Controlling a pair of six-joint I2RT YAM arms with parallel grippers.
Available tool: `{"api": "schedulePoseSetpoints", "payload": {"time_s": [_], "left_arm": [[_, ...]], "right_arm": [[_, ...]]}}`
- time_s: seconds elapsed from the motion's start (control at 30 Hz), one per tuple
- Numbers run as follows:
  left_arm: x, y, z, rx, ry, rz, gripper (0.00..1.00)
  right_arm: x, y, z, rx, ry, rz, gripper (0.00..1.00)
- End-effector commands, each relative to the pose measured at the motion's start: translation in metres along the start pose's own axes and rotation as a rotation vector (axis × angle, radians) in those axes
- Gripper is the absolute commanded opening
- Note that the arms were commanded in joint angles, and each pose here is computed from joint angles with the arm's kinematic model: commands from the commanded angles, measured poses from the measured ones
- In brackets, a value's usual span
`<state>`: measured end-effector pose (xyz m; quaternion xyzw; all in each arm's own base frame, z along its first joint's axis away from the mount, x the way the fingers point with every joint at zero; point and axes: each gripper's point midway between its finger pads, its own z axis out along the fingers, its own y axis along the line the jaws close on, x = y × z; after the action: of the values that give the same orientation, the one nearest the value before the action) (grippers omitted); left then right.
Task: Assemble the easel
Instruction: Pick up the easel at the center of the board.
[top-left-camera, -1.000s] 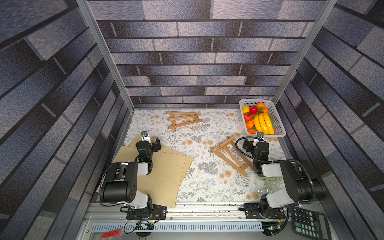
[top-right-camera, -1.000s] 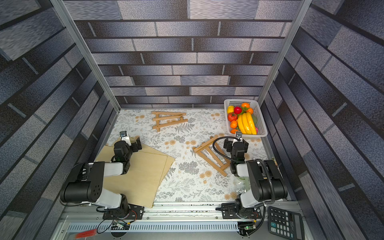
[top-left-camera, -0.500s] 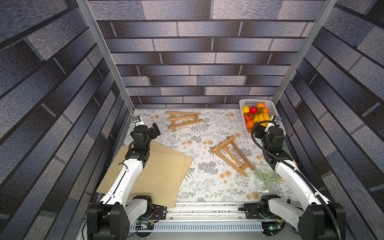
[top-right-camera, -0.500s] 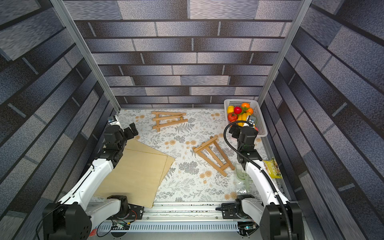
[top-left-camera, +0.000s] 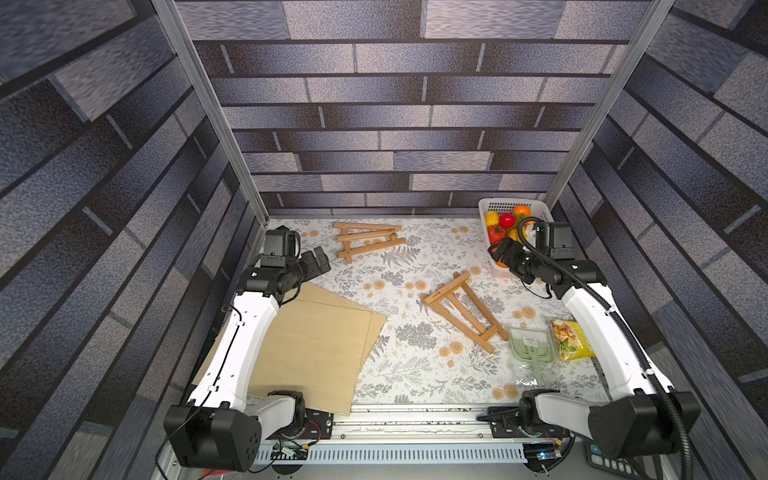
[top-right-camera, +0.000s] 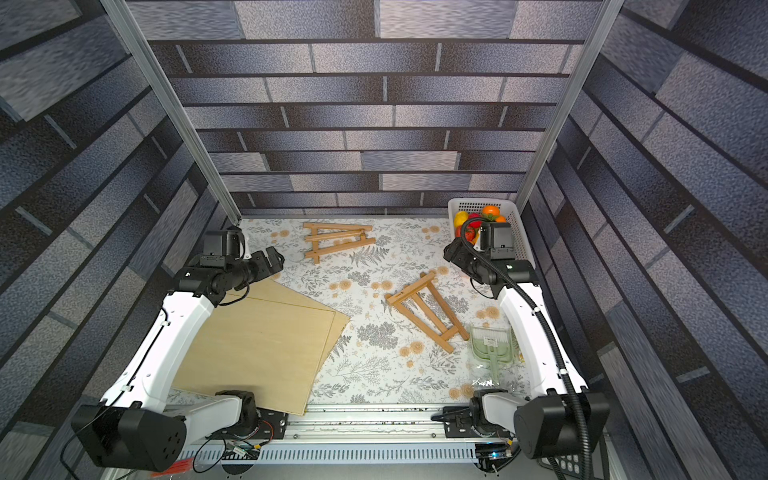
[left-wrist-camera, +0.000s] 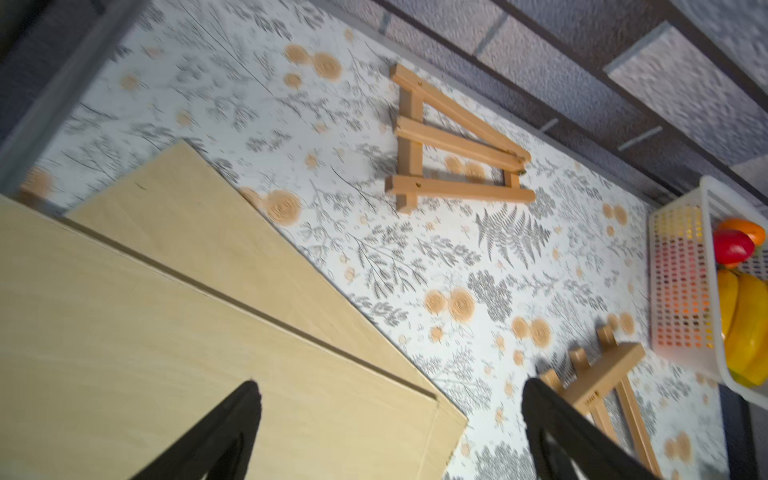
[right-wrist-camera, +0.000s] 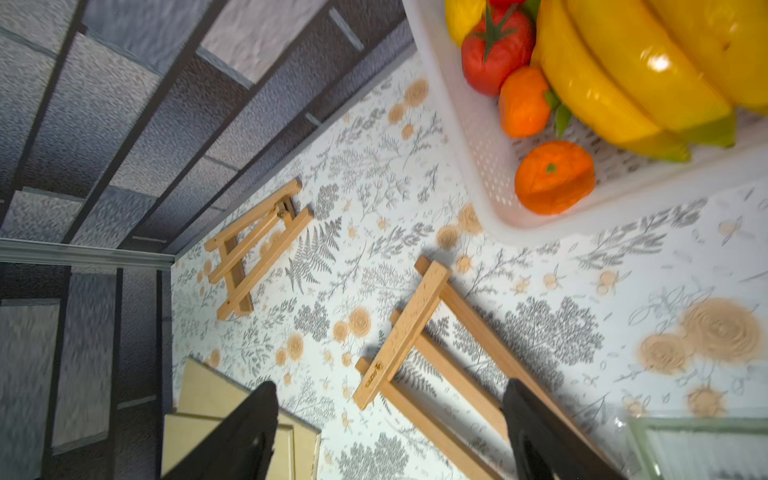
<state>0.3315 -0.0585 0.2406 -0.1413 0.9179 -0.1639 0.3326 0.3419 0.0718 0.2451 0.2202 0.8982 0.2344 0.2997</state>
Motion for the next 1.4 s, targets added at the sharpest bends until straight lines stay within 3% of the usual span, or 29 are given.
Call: {"api": "schedulePoseSetpoints", "payload": {"time_s": [0.0,0.27,0.47,0.6,0.77,0.9,1.1,1.37], "left_arm": [[0.049,-0.039,-0.004,0.115,0.203,0.029,1.0],[0.098,-0.113,0.036,0.235,0.31,0.201,1.0],[0.099,-0.144,0.07,0.229,0.351,0.267,1.0],[0.08,-0.147,0.088,0.153,0.349,0.342,1.0],[0.034,-0.126,0.113,0.002,0.31,0.429,1.0],[-0.004,-0.108,0.142,-0.098,0.27,0.585,1.0],[-0.016,-0.112,0.19,-0.058,0.243,0.907,1.0],[-0.026,-0.105,0.25,-0.061,0.259,0.942,1.0]], "right_arm": [[0.053,-0.015,-0.011,0.061,0.24,0.169,0.83],[0.115,-0.064,-0.039,0.227,0.389,0.15,0.84],[0.14,-0.057,-0.026,0.106,0.457,0.224,0.84],[0.145,-0.059,-0.024,0.101,0.464,0.222,0.84],[0.15,-0.051,-0.009,0.029,0.502,0.27,0.84],[0.143,-0.037,0.001,-0.026,0.502,0.298,0.84],[0.135,-0.024,0.0,-0.032,0.536,0.26,0.84],[0.129,-0.014,0.008,-0.039,0.583,0.241,0.84]]}}
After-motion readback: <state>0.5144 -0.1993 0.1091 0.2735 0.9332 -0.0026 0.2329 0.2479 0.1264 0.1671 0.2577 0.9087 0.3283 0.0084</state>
